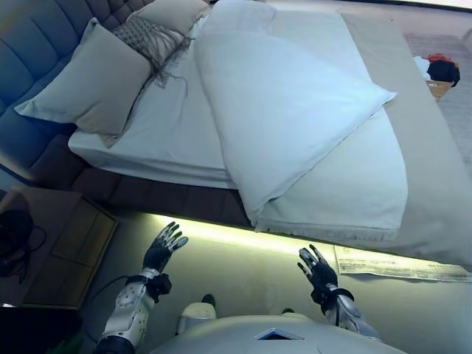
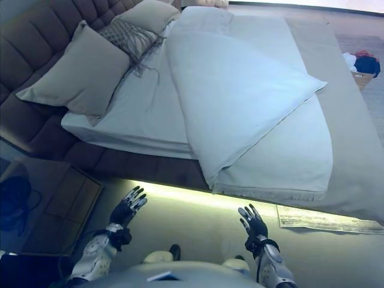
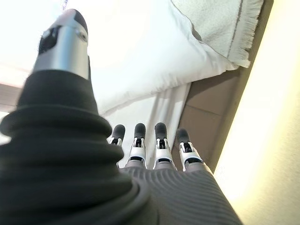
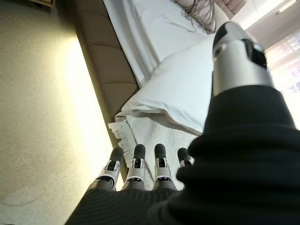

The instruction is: Make the bed neatly

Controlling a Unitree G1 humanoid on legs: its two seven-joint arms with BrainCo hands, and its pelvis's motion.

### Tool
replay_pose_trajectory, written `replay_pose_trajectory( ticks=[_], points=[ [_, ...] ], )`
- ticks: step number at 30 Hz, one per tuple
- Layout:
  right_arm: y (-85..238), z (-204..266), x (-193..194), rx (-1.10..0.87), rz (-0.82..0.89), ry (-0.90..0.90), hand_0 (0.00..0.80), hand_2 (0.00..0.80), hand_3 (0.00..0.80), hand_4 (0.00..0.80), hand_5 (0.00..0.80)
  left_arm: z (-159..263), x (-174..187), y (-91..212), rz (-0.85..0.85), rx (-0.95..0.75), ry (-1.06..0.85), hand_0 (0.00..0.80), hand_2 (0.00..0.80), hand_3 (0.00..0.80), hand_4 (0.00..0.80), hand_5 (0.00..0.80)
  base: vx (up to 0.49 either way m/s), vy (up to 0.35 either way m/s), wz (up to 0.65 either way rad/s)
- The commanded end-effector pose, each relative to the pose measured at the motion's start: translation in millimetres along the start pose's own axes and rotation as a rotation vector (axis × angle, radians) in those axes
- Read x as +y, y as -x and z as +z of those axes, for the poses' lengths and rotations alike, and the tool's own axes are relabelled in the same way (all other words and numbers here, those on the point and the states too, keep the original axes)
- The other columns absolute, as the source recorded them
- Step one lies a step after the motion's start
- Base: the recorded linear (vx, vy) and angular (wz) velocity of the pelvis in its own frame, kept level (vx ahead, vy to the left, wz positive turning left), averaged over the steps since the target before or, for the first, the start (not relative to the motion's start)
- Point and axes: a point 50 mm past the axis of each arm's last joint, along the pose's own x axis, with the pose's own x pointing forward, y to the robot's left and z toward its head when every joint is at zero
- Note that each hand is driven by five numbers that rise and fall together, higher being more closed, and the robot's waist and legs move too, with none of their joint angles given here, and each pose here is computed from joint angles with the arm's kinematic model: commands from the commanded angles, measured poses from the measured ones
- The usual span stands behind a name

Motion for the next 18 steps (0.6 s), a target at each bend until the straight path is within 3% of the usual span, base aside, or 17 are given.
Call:
replay_pose_trajectory(
  ticks=[1, 8, 18],
  points=[
    [-8.1, 24.5, 17.1, -0.131, 0.076, -0.049, 0.000, 0.000, 0.000, 0.000, 0.000, 31.9, 4.3, -11.0, -0.019, -0.137, -0.035, 0.000, 0.000, 0.000, 0.000, 0.000, 0.051, 0.166, 0.02],
    [-1.5, 25.8, 13.4, -0.176, 0.054, -0.105, 0.000, 0.000, 0.000, 0.000, 0.000, 38.9, 1.5, -17.1, -0.051, -0.143, -0.051, 0.000, 0.000, 0.000, 0.000, 0.000, 0.054, 0.190, 0.22],
    [-10.4, 30.6, 19.8, -0.158, 0.088, -0.079, 0.000, 0.000, 0.000, 0.000, 0.000, 40.4, 13.9, -13.6, 0.007, -0.160, -0.020, 0.000, 0.000, 0.000, 0.000, 0.000, 0.264, -0.128, 0.04]
  ],
)
